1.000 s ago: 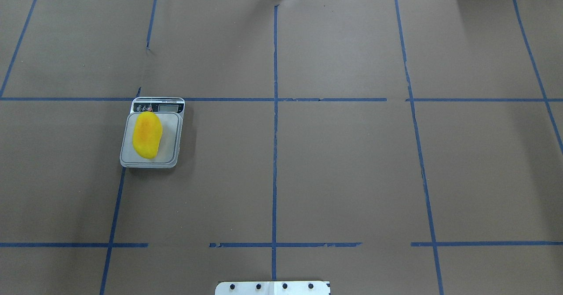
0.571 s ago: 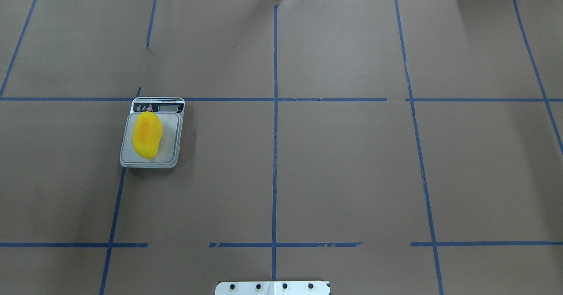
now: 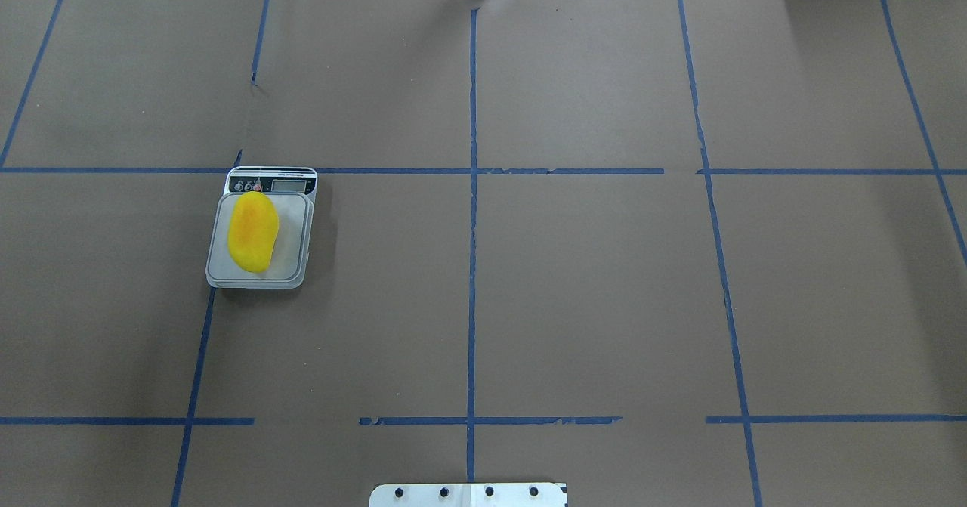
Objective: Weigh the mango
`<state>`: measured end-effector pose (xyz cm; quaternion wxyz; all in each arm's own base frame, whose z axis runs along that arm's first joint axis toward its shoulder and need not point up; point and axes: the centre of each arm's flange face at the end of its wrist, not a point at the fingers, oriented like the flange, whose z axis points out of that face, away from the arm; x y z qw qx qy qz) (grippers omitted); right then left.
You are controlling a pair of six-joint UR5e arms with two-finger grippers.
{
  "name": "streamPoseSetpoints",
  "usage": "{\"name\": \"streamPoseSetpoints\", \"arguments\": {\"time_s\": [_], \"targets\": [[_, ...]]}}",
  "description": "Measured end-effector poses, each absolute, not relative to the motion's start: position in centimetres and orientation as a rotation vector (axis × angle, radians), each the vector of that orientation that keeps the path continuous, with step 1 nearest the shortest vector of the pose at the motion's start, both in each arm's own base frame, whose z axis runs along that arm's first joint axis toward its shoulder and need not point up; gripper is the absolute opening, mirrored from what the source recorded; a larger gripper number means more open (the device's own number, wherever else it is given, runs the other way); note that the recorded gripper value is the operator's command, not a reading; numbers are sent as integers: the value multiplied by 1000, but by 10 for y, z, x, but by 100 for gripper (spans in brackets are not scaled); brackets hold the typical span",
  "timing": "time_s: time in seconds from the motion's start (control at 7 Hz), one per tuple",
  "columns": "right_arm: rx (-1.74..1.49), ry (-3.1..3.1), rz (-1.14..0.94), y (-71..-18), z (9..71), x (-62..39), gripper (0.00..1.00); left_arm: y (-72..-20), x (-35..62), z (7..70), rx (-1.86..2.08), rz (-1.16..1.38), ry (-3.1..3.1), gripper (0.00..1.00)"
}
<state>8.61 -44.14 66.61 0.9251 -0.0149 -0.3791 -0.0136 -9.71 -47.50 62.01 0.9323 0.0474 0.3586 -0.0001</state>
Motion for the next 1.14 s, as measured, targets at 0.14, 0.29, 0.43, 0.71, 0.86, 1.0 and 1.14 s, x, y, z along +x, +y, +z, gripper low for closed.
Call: {"name": "streamPoseSetpoints", "arguments": {"time_s": [0.14, 0.29, 0.43, 0.71, 0.86, 1.0, 1.14], "targets": [[-30, -778, -28, -441, 666, 86, 100, -473, -99, 598, 135, 11, 730, 100], [-31, -778, -28, -441, 666, 86, 100, -471, -99, 587, 146, 14, 731, 100], [-31, -778, -28, -441, 666, 86, 100, -470, -98, 584, 135, 9, 737, 100], [-31, -778, -28, -441, 666, 86, 100, -468, -97, 573, 91, -11, 758, 100], [-31, -778, -28, -441, 666, 86, 100, -472, -97, 569, 87, -11, 763, 100], [-31, -778, -28, -441, 666, 86, 100, -478, -96, 564, 93, -8, 766, 100], [-31, -778, -28, -441, 666, 86, 100, -481, -96, 563, 94, -6, 766, 100]]}}
